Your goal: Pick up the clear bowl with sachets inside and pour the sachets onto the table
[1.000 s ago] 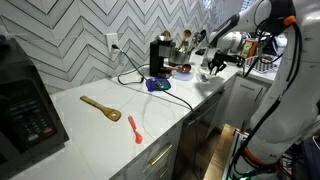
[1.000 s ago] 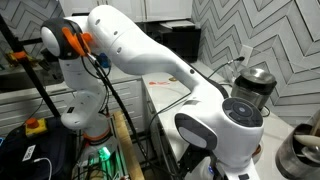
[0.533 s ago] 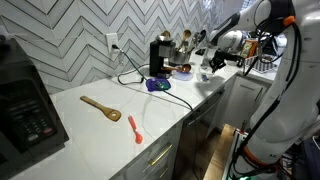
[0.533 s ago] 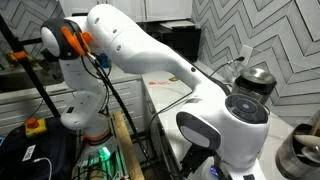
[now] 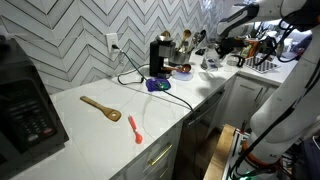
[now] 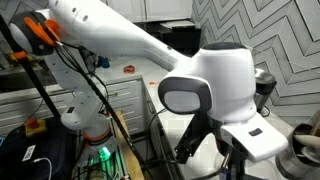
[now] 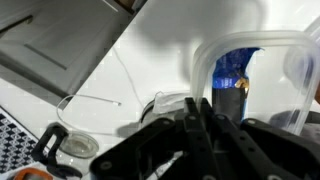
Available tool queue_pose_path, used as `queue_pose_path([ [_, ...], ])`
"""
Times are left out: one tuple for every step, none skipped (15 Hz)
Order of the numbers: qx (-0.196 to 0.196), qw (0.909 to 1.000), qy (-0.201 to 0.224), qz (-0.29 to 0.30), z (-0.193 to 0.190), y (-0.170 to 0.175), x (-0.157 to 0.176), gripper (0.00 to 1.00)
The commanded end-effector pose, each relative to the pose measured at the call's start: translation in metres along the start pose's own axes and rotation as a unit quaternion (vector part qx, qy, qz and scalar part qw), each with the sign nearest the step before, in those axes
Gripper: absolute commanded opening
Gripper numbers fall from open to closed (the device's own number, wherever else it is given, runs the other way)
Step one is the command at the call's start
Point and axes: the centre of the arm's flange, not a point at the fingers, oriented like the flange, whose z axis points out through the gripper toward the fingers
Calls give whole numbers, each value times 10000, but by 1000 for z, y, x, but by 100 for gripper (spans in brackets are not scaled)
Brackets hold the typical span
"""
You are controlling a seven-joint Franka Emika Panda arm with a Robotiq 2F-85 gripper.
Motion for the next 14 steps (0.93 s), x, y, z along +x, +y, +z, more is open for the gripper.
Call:
queue_pose_path([
  [210,9953,409,-847,-65,-24,-60,2],
  [244,9923,466,-1122,-78,-32,-73,2],
  [266,9887,525,-1379,-87,-43,-88,2],
  [295,9857,562,-1558,-93,-52,-99,2],
  [299,9841,548,-1666,-99,-57,-105,2],
  [394,9840,380,-1693,-99,-62,-103,2],
  [281,9873,526,-1472,-91,-62,-78,7],
  [307,9861,480,-1559,-95,-66,-86,7],
  [326,9854,471,-1602,-98,-67,-91,7],
  [331,9851,467,-1622,-98,-67,-92,7],
  [331,9850,463,-1632,-98,-66,-92,7],
  [330,9848,459,-1641,-98,-66,-92,2],
  [269,9813,561,-1822,-102,-74,-100,2],
  [204,9752,696,-2090,-111,-91,-113,2],
])
